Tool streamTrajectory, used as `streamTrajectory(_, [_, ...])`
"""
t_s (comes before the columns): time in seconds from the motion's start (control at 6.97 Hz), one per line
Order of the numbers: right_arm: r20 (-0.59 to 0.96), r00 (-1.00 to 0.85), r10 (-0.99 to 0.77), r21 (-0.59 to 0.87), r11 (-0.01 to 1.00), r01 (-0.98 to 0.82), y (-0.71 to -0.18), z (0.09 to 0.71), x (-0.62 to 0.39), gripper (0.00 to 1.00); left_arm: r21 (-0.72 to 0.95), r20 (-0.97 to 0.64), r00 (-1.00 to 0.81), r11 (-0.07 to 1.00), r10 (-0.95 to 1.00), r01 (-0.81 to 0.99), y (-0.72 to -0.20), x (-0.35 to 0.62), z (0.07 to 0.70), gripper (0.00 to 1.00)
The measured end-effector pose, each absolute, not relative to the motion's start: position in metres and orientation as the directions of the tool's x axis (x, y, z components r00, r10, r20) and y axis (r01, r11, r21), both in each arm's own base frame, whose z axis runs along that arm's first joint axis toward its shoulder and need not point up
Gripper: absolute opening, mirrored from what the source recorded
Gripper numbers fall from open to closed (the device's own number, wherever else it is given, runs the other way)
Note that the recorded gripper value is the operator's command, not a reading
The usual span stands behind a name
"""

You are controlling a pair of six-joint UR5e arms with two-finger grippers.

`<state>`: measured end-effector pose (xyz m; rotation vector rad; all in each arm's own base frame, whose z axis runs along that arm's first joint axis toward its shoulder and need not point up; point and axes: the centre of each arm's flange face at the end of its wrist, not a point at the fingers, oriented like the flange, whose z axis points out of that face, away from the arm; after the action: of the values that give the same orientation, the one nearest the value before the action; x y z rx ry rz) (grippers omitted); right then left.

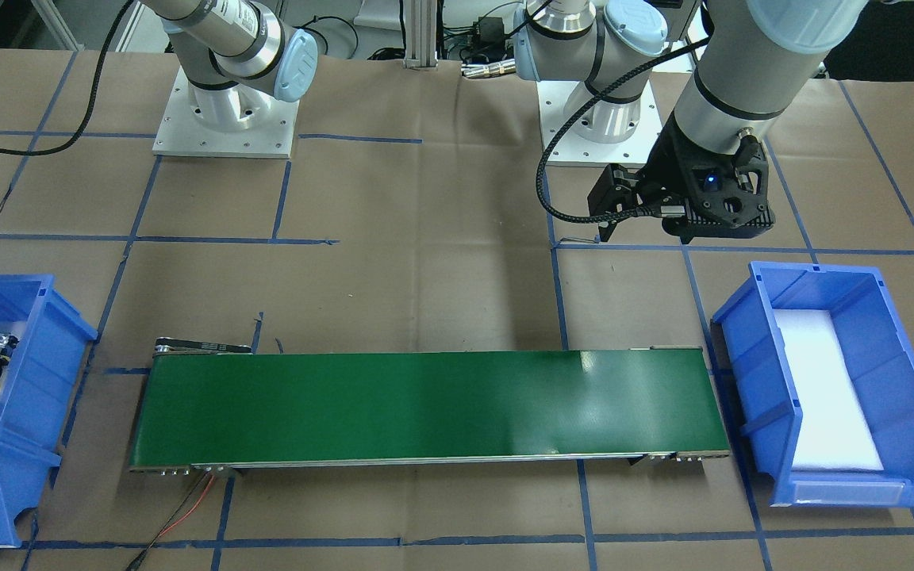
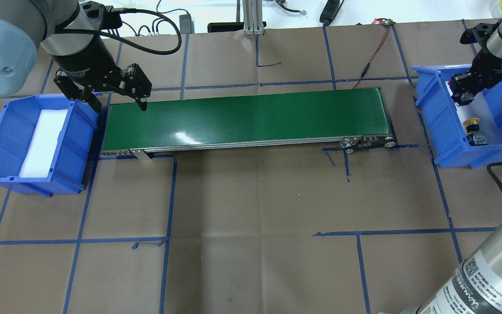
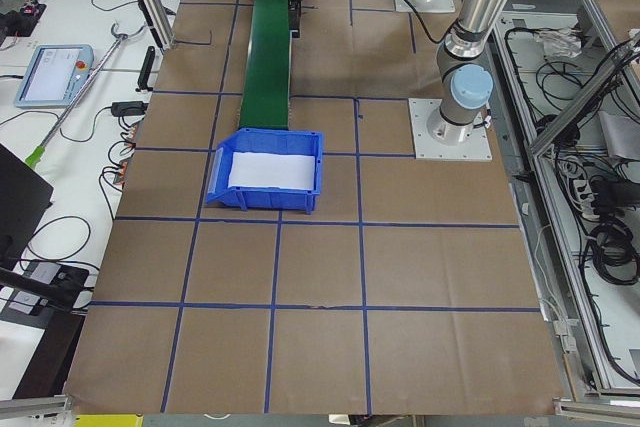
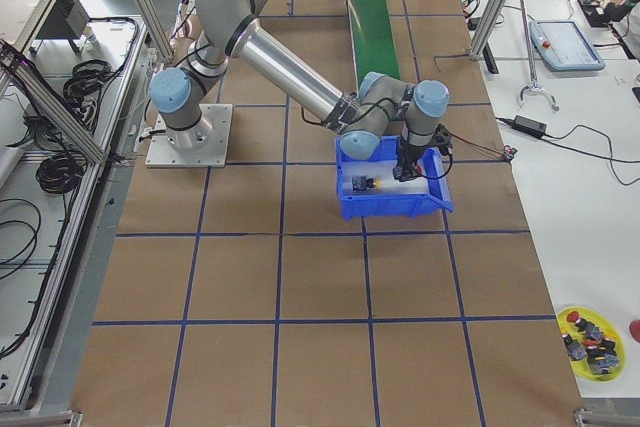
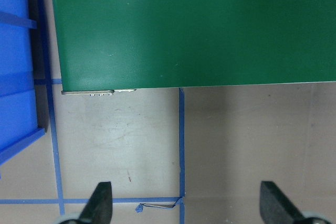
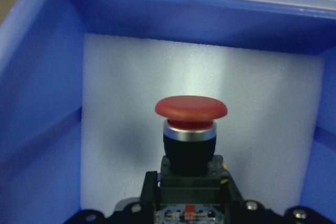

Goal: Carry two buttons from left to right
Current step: 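Lower the red button into the blue bin beside the yellow one and release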

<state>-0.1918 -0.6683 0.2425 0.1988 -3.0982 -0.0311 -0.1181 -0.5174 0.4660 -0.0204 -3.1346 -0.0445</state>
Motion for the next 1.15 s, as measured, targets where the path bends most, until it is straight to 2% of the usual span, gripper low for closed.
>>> streamTrajectory(0.14, [0.031,-0.991,-0.128,0.030,0.991,-0.127,-0.669,0.236,-0.192,0.72,0.028,0.007,-1.000,1.000,0.013,0.013,-0.517,-0.118,0.466,1.00])
streamTrajectory(0.29, [0.028,-0.991,-0.128,0.035,0.991,-0.127,-0.669,0.233,-0.193,0.99,0.028,0.007,-1.000,1.000,0.013,0.013,-0.517,-0.118,0.466,1.00])
streamTrajectory(0.86, [0.024,-0.992,-0.125,0.025,0.992,-0.124,-0.670,0.238,-0.192,0.99,0.028,0.007,-1.000,1.000,0.013,0.013,-0.517,-0.118,0.466,1.00])
streamTrajectory(1.15, [0.055,-0.991,-0.120,-0.015,0.993,-0.121,-0.669,0.275,-0.191,1.00,0.028,0.007,-1.000,1.000,0.013,0.013,-0.517,-0.118,0.466,1.00])
